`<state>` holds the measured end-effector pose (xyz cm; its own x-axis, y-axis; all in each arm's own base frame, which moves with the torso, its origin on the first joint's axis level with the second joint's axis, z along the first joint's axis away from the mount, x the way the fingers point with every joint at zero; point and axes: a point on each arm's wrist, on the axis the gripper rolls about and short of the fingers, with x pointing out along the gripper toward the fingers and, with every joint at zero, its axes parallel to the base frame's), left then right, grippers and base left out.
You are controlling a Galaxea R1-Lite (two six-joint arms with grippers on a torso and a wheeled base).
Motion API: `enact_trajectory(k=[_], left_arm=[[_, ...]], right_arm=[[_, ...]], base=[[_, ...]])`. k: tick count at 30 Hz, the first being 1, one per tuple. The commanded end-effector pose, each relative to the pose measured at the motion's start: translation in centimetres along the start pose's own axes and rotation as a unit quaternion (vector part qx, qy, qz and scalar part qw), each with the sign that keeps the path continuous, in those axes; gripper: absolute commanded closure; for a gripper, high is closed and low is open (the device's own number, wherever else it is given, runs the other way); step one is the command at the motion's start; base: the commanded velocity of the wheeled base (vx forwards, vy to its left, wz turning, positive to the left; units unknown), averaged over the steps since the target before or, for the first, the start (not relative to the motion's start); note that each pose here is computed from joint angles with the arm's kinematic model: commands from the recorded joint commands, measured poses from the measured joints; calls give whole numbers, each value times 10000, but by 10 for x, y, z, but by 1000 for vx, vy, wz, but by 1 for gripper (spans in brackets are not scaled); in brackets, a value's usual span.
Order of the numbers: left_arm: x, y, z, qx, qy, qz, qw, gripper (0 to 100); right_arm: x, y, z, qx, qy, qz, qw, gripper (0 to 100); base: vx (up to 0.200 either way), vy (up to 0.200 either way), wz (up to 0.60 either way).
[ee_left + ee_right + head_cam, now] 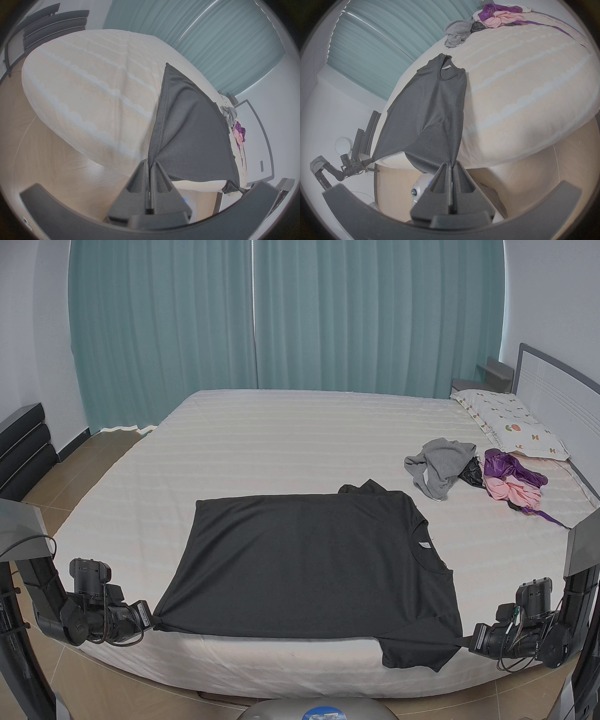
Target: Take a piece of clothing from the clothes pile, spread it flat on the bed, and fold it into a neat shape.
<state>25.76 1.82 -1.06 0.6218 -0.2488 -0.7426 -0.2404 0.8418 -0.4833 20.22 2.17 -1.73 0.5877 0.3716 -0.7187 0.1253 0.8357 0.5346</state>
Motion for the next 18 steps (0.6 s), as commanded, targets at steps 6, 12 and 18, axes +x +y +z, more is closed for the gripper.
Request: enact_trajectory(k=[6, 12, 18], left_arm=[[-10, 2, -6, 200, 111, 83, 9997, 100], [-16, 3, -10, 338, 268, 249, 9988, 100], [-25, 3, -15, 611, 551, 357, 9960, 100]], right_arm=[[-7, -2, -6, 19, 157, -106, 9998, 100], [-19, -1, -11, -79, 401, -248, 9989, 100], [-24, -4, -14, -69, 575, -378, 9976, 100]], base=[[0, 0, 0], [0, 0, 0], [0, 0, 0]])
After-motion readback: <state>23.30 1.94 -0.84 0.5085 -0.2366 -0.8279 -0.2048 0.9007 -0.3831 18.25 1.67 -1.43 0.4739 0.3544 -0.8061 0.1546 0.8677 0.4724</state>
